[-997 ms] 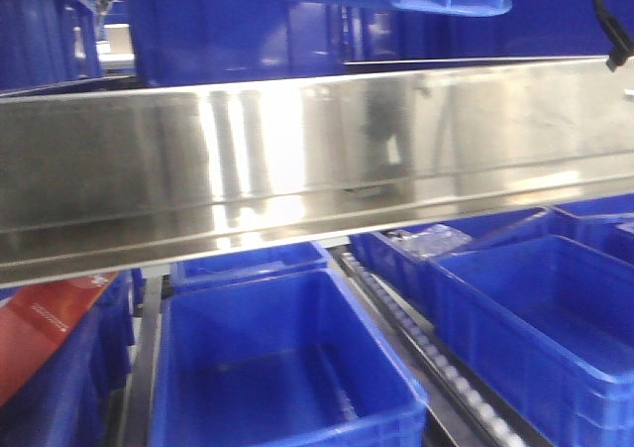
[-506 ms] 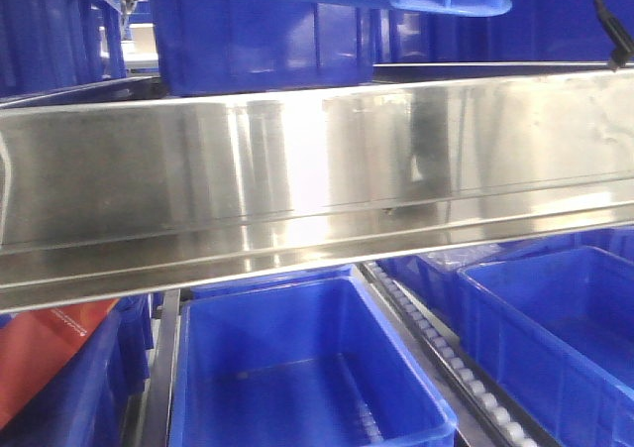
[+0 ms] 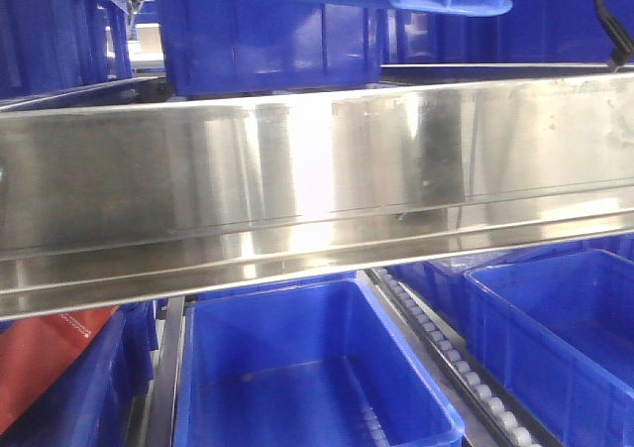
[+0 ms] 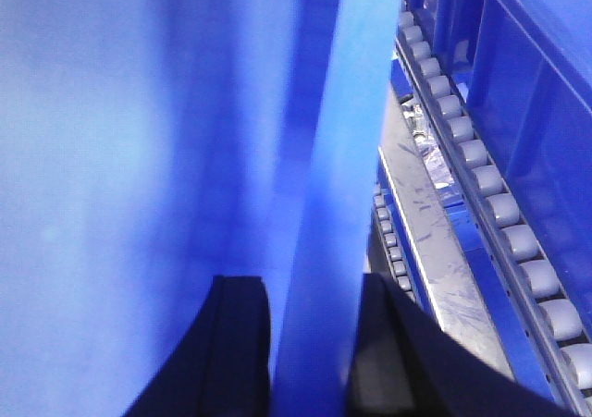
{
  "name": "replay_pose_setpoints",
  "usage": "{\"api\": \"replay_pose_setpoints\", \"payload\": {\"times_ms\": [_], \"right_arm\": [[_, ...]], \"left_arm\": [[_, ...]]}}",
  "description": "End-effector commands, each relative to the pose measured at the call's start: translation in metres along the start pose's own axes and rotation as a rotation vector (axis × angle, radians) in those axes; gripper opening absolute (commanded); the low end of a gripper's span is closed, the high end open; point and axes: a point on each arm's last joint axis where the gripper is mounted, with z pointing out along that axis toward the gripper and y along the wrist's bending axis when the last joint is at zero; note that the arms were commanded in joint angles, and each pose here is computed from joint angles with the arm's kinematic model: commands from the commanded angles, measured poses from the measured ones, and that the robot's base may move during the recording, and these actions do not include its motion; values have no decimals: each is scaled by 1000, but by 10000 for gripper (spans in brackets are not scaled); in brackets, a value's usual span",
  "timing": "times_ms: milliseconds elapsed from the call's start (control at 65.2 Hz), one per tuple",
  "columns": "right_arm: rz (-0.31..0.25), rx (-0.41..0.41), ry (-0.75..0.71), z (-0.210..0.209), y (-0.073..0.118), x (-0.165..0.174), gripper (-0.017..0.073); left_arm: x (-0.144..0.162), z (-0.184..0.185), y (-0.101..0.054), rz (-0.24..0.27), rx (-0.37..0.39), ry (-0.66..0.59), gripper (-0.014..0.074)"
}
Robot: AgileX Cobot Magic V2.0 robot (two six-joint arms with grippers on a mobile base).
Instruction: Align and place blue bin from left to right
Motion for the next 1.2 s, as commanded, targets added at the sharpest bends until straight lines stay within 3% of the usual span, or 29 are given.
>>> {"api": "replay_pose_setpoints", "payload": {"times_ms": [0, 844, 966, 1181], "right_arm": [[-27, -19, -124, -9, 0, -13, -153], [-26, -35, -129, -9, 2, -13, -153], [-97, -39, -168, -11, 3, -17, -153], [-85, -24, -205, -13, -6, -23, -153]], "left_arm": [[-22, -26, -9, 15, 93, -190, -111], [-21, -26, -10, 8, 102, -184, -111], [-16, -26, -12, -15, 129, -131, -111], [-3, -20, -12, -18, 115, 12, -111]]}}
